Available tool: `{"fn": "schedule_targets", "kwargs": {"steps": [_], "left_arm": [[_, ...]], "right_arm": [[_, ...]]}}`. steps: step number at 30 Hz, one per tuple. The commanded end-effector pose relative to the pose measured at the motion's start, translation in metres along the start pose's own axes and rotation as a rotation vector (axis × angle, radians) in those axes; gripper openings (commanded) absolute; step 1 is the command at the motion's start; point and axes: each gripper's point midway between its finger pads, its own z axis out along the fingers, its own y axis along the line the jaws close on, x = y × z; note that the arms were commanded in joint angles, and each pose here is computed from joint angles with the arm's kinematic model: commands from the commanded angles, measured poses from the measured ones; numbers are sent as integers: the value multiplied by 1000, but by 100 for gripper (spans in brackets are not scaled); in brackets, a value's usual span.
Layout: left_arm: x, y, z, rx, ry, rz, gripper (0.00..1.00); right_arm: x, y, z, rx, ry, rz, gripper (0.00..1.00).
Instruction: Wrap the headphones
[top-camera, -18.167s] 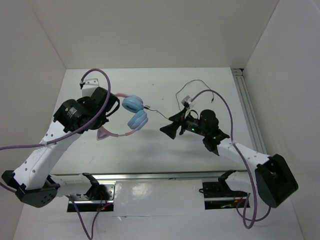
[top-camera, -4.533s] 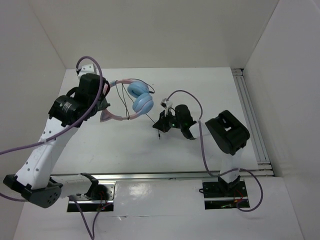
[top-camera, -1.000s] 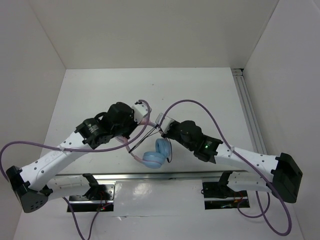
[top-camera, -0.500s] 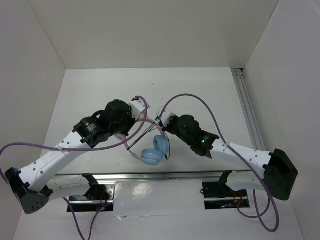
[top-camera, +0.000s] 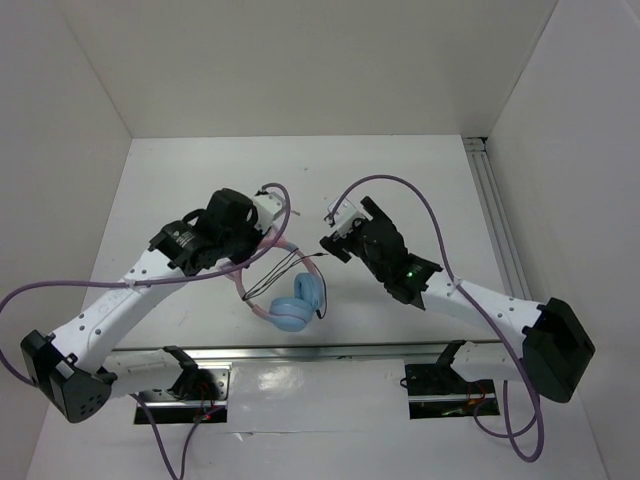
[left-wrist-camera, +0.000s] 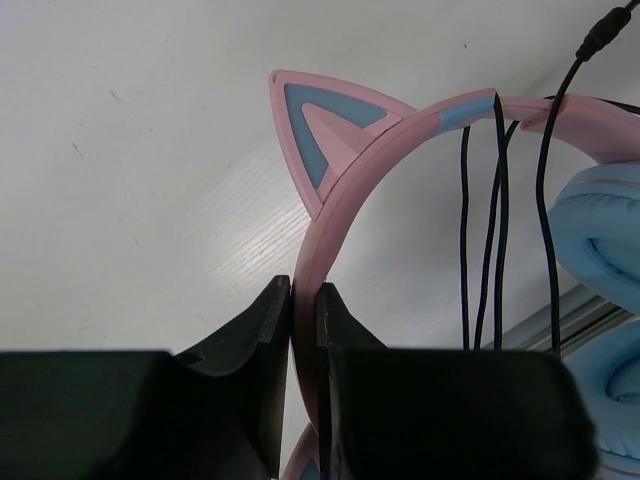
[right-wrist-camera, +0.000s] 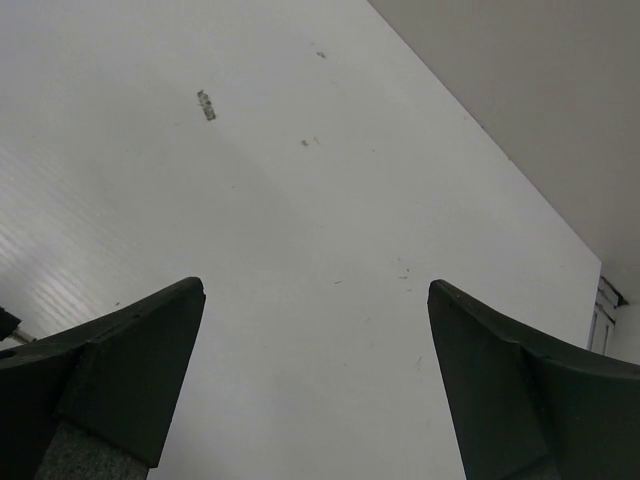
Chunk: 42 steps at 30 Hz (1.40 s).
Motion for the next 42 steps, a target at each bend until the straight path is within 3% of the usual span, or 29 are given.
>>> {"fn": "schedule_targets", "kwargs": {"steps": [1, 7, 10, 11, 16, 18, 20, 30, 33, 34, 35, 36, 41, 42], "left_arm": [[-29, -6, -7, 61, -113, -43, 0], [-24, -3, 18, 58, -74, -154, 0], [-37, 4, 41, 30, -112, -270, 0], [-56, 6, 45, 28, -183, -290, 0], [-87, 17, 95, 38, -260, -370, 0], [-78, 32, 129, -48, -195, -409, 0], [-91, 45, 142, -88, -218, -452, 0], [-68, 65, 223, -168, -198, -594, 4], [-64, 63, 233, -164, -181, -623, 15], [-58, 62, 236, -166, -159, -622, 23], [-58, 63, 236, -174, -161, -635, 45], [-53, 62, 238, -175, -156, -635, 59], [-80, 79, 201, -190, -268, -664, 71], [-84, 80, 194, -189, -279, -664, 92]], "right_arm": [[-9, -19, 3, 86, 3, 59, 100], [-17, -72, -9, 323, -24, 326, 100], [-33, -88, -21, 363, -61, 445, 100], [-38, -94, -26, 367, -48, 472, 100], [-72, -84, -44, 218, -118, 599, 100], [-88, -84, -59, 163, -179, 639, 100], [-92, -78, -66, 115, -198, 647, 100], [-91, -70, -89, 56, -219, 697, 100], [-89, -69, -91, 53, -208, 713, 100], [-89, -69, -92, 52, -199, 711, 100], [-87, -68, -92, 50, -191, 719, 100], [-87, -68, -92, 49, -191, 719, 100], [-83, -63, -95, 32, -150, 748, 100], [-84, -64, -97, 32, -147, 747, 100]]}}
